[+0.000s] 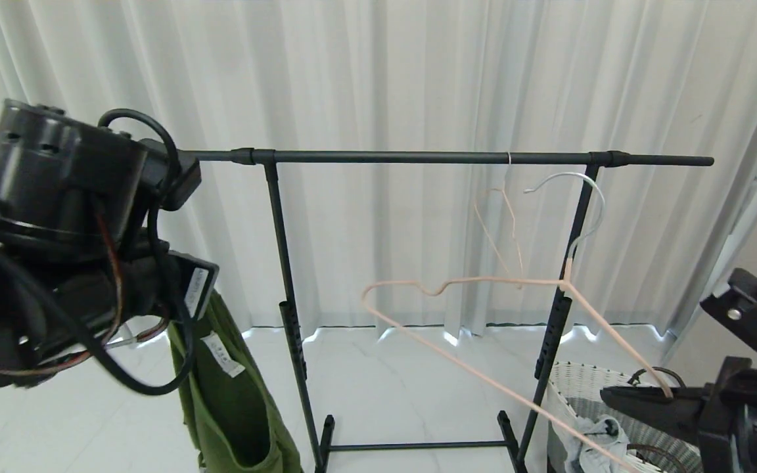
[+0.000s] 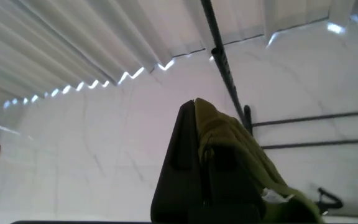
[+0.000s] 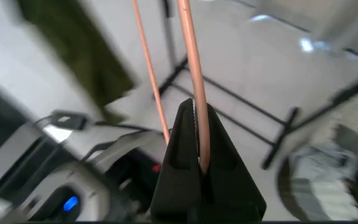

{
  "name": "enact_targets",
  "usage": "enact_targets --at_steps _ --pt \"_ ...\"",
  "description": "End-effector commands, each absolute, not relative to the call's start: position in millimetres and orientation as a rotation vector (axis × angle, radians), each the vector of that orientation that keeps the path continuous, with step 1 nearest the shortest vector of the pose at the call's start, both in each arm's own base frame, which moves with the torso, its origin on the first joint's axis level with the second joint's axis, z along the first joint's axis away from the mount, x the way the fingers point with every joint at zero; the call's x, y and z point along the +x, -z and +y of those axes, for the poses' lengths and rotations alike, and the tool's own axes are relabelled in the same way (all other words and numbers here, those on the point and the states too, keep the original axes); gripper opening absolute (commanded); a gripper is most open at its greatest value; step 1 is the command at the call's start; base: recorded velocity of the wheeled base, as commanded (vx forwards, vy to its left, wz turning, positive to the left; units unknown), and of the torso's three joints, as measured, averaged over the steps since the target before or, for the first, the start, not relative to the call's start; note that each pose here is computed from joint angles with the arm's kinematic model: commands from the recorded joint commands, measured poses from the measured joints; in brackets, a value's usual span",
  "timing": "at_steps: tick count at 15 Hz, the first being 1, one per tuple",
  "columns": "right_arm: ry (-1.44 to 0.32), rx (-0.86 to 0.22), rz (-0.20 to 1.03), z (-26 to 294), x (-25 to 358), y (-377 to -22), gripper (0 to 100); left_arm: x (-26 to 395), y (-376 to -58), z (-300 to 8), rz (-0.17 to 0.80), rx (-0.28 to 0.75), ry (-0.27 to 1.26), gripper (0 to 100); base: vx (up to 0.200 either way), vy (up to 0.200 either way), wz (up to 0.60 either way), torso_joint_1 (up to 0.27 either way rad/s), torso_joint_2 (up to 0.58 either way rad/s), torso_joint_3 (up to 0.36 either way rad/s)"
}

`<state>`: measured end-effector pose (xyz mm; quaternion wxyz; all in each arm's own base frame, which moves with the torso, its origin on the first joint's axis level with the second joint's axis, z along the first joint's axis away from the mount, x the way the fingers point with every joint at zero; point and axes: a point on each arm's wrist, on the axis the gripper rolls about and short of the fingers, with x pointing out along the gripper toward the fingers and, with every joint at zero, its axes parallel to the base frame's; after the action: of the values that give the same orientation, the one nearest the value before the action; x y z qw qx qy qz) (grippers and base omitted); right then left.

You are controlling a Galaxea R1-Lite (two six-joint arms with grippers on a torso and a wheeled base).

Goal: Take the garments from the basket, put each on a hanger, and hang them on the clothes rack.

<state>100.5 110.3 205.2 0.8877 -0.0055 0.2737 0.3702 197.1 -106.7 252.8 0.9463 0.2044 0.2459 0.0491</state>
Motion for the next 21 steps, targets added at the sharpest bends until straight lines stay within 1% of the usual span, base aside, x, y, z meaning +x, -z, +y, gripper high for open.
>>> enact_targets --at_steps 1,3,5,7,12,18,21 --pt "-0.901 0.030 0.540 98.2 73.8 -206.2 0 227.6 -241.0 -138.3 0.530 0.366 -0.095 0 0.000 0.000 0.00 0.000 0.00 0.000" --pt "-0.943 0.031 0.541 100.0 71.7 -205.9 0 234.9 -240.3 -153.2 0.523 0.329 -0.082 0 0.000 0.000 0.00 0.000 0.00 0.000" --pt "-0.963 0.040 0.528 110.2 78.4 -205.4 0 237.9 -242.0 -161.9 0.513 0.322 -0.066 0 0.000 0.000 0.00 0.000 0.00 0.000" --pt "-0.955 0.041 0.529 126.8 91.3 -200.7 0 240.9 -239.9 -165.9 0.518 0.323 -0.061 0 0.000 0.000 0.00 0.000 0.00 0.000" --pt "-0.942 0.048 0.520 150.2 111.9 -191.3 0 241.3 -241.2 -173.1 0.510 0.310 -0.045 0 0.000 0.000 0.00 0.000 0.00 0.000" --pt "-0.924 0.047 0.531 157.0 120.9 -185.3 0 238.6 -243.6 -178.5 0.500 0.309 -0.025 0 0.000 0.000 0.00 0.000 0.00 0.000" --pt "-0.883 0.069 0.481 163.5 135.0 -183.5 0 237.5 -243.6 -179.9 0.499 0.309 -0.020 0 0.000 0.000 0.00 0.000 0.00 0.000"
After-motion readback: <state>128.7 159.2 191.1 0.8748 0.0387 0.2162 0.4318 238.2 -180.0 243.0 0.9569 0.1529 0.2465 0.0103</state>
